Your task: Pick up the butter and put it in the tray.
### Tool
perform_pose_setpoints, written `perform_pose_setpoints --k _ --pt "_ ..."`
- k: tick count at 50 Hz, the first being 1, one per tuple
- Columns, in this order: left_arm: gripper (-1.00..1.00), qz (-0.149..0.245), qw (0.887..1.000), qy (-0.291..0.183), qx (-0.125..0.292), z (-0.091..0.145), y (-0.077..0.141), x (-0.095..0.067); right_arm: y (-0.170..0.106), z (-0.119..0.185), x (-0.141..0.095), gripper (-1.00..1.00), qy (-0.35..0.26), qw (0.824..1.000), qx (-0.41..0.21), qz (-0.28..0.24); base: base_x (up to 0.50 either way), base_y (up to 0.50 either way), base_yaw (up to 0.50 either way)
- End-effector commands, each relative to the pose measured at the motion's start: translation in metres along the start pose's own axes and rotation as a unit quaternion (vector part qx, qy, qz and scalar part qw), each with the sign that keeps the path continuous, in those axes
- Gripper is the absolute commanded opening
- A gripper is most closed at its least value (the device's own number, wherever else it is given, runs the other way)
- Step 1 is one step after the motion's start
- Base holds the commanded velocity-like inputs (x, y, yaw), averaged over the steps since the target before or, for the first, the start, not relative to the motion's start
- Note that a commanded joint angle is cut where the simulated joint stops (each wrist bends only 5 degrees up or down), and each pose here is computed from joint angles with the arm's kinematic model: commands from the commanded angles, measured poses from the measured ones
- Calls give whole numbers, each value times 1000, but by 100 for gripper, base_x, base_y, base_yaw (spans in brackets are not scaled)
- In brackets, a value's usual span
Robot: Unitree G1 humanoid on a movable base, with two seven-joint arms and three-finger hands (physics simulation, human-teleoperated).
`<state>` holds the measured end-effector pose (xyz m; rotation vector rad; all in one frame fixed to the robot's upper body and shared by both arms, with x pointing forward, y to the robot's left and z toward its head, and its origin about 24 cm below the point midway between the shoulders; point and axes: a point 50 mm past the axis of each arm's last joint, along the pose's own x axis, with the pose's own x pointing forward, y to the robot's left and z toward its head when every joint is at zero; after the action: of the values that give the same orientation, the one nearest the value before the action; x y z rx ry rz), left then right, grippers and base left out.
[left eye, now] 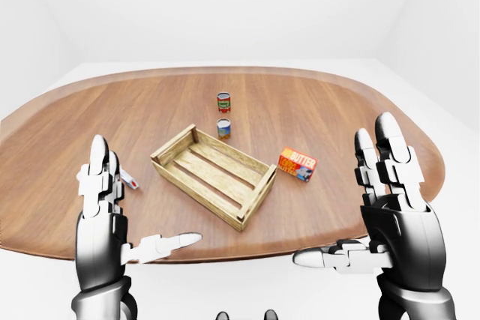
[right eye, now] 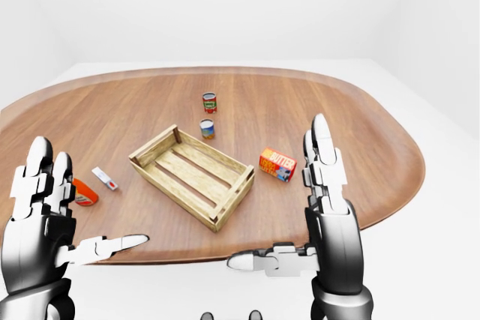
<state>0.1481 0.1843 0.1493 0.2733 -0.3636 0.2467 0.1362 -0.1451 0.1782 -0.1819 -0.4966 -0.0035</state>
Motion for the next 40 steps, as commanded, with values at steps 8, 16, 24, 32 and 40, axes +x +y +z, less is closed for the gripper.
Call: perform_pose_setpoints --k 8,16,24,32,40 --pt "100 -2 1000 1 0 -1 0 0 1 0 0 100 0 1000 1 2 50 -26 0" --pt "100 -3 1000 1 0 -1 -1 0 1 0 0 100 0 1000 1 3 50 -26 0" --pt "100 -1 1000 1 -1 -1 0 0 2 1 0 100 -3 1000 -1 4 50 -26 0" --pt "100 -2 1000 1 -1 0 0 0 3 3 -1 100 -5 1000 0 8 51 -23 0" --pt "100 -2 1000 0 -2 0 0 0 3 2 0 100 -5 1000 1 7 52 -22 0"
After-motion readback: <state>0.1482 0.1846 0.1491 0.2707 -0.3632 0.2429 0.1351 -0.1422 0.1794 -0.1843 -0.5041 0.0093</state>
